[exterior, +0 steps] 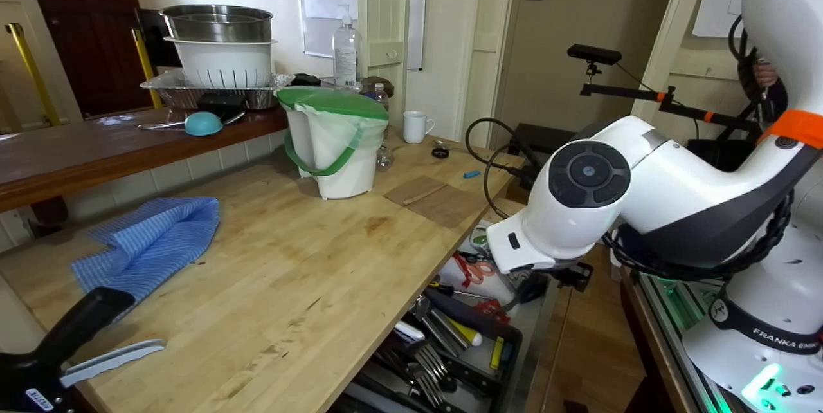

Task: Close the drawer completely

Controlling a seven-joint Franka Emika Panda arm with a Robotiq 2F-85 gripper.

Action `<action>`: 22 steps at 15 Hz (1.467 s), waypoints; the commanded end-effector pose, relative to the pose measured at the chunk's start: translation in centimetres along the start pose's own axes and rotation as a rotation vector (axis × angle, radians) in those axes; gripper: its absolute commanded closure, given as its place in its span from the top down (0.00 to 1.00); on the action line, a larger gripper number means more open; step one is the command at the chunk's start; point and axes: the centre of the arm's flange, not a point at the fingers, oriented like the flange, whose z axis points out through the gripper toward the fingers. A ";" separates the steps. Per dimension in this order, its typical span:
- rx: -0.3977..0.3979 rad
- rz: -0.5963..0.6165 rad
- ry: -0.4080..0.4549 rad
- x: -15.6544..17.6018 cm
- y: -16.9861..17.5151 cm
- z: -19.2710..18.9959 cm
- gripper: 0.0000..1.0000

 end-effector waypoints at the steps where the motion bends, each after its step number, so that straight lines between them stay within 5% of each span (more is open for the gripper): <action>1: 0.073 -0.062 0.013 1.3 -5.3 -0.1 1.00; 7: -0.118 -0.233 -0.078 3.4 -14.6 0.5 1.00; 11: -0.196 -0.314 -0.058 5.1 -16.0 -0.1 1.00; 17: -0.068 -0.358 0.162 5.3 -12.3 2.0 1.00; 18: -0.048 -0.367 0.184 5.4 -11.6 2.3 0.91; 22: -0.051 -0.416 0.136 5.1 -10.4 3.8 1.00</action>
